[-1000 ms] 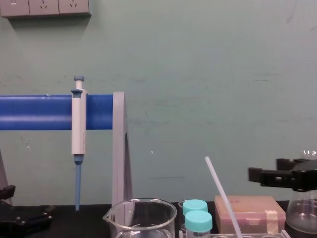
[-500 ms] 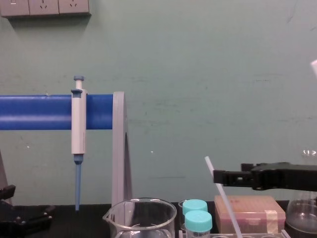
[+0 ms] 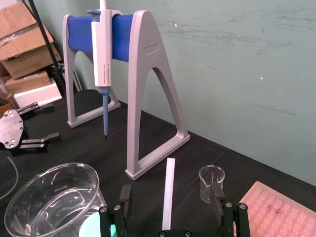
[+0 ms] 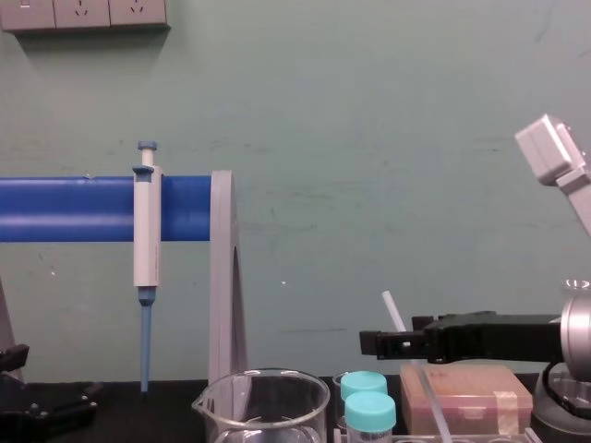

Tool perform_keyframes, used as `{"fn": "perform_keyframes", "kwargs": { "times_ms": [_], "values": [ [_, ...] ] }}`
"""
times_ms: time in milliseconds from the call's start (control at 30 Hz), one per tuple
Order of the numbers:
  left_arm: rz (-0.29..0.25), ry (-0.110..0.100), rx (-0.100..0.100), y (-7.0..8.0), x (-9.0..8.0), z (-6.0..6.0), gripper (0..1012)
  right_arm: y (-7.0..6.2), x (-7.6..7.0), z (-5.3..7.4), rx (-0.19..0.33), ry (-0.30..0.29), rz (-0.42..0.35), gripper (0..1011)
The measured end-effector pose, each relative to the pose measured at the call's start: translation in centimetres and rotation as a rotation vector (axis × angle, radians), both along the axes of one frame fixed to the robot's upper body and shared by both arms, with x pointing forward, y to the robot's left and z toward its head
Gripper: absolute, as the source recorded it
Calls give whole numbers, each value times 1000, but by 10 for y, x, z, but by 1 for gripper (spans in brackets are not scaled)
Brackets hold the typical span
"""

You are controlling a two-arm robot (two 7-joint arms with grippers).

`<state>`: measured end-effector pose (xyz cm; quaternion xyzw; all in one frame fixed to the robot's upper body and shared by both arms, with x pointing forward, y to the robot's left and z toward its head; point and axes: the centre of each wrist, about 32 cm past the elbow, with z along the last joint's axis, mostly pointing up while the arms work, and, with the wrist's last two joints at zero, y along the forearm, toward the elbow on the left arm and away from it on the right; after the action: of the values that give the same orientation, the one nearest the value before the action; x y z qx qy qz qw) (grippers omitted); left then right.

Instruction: Pick up the stirring rod with one hand, then place it down.

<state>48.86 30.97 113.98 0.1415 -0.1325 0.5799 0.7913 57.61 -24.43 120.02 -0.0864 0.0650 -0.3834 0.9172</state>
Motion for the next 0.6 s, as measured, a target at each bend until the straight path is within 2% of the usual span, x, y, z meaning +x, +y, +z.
{"fn": "perform_keyframes", "kwargs": {
  "times_ms": [133, 467, 600],
  "values": [
    [0, 0, 0, 0, 0, 0, 1000, 3, 1, 1, -18, -2, -8, 1000],
    [0, 0, 0, 0, 0, 0, 1000, 3, 1, 1, -15, -1, -9, 998],
    [0, 0, 0, 0, 0, 0, 1000, 2, 1, 1, -14, -2, -9, 930]
  ]
}}
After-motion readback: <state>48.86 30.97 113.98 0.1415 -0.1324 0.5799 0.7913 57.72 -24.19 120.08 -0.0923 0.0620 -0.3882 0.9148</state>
